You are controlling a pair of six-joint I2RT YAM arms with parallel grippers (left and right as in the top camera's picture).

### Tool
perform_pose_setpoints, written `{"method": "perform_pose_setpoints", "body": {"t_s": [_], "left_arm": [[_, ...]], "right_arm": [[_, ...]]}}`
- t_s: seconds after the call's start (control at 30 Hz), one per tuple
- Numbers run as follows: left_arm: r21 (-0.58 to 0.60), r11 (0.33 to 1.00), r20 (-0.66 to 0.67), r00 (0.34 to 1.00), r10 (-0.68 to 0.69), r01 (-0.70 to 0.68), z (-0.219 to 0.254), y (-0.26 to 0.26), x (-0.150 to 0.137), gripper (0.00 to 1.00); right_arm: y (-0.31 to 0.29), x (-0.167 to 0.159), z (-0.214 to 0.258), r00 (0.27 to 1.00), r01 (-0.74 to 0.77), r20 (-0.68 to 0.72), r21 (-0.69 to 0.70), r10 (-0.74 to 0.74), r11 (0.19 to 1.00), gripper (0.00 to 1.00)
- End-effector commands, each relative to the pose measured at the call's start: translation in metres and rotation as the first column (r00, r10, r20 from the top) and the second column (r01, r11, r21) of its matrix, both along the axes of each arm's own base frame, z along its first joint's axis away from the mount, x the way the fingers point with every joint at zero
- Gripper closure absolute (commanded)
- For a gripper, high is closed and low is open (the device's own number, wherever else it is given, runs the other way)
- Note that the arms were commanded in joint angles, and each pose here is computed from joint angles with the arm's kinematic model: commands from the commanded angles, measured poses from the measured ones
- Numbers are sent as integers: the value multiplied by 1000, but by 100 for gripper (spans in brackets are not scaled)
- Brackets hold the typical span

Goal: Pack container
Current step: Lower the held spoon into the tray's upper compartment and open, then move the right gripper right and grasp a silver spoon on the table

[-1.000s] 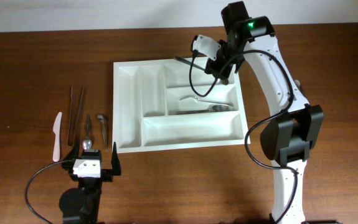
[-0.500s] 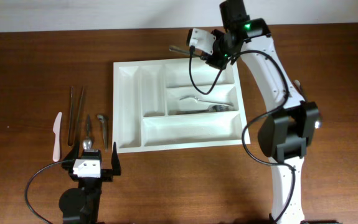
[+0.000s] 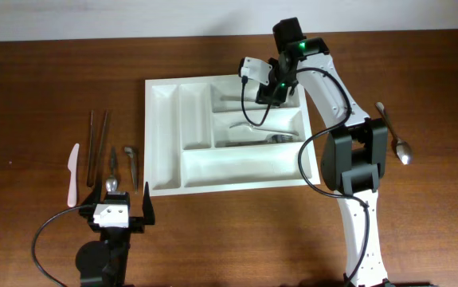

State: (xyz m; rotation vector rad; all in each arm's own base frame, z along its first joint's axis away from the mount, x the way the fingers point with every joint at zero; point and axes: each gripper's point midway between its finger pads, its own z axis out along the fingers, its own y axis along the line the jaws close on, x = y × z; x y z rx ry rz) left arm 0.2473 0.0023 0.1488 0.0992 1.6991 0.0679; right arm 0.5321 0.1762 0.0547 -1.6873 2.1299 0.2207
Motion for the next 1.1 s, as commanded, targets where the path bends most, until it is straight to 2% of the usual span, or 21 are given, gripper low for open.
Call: {"method": "perform_pose_setpoints", "body": {"t_s": [0.0,0.1,0.17,0.37,0.63,0.87,1.07], "left_arm": [[18,1000,2,1000,3,-3,-2,1,0,1],[18,1000,2,1000,3,-3,-2,1,0,1],[18,1000,2,1000,3,-3,-2,1,0,1],[18,1000,2,1000,3,-3,-2,1,0,1],[18,1000,2,1000,3,-3,-2,1,0,1],[18,1000,2,1000,3,-3,-2,1,0,1],[18,1000,2,1000,3,-3,-2,1,0,1]], "right_arm": [[-9,7,31,994,109,18,41,-110,993,38],[-33,15,66,944,328,5,66,-329,942,38],[-64,12,87,874,486,-5,42,-487,873,38],[-157,-26,114,724,683,-35,-107,-689,723,39],[-265,-60,70,536,797,-159,-229,-829,559,44],[-333,-80,18,398,858,-194,-266,-897,439,49],[-355,-99,-20,341,872,-217,-289,-915,394,53]]}}
